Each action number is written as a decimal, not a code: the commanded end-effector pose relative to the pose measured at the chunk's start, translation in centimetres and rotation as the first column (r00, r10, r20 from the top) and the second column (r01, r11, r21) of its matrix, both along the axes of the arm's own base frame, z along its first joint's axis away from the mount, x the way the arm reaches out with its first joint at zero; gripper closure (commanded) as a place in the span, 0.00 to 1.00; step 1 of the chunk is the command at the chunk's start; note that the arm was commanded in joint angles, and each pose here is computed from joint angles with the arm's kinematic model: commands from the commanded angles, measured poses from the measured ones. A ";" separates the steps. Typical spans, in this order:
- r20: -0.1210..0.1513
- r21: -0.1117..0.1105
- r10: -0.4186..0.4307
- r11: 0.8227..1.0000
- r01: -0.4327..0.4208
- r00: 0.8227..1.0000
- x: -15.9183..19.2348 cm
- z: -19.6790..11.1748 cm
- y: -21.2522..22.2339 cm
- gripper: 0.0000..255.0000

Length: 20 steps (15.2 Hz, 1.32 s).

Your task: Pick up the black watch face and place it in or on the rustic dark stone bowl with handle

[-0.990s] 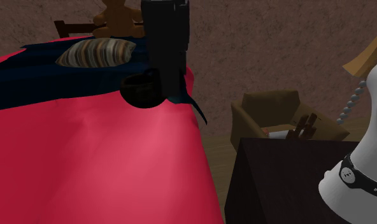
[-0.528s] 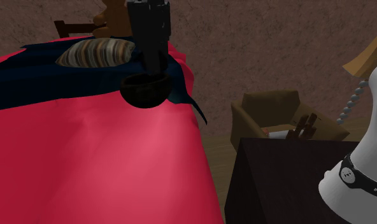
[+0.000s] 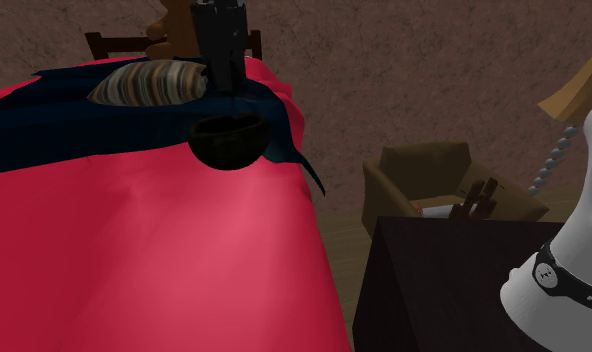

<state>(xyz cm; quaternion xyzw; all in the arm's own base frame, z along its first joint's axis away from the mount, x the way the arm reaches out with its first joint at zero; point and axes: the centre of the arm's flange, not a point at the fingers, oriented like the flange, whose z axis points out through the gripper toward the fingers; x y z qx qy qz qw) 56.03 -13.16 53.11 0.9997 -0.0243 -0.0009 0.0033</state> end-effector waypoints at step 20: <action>0.000 -0.001 0.001 1.000 -0.001 1.000 2.9 -6.9 -5.6 1.00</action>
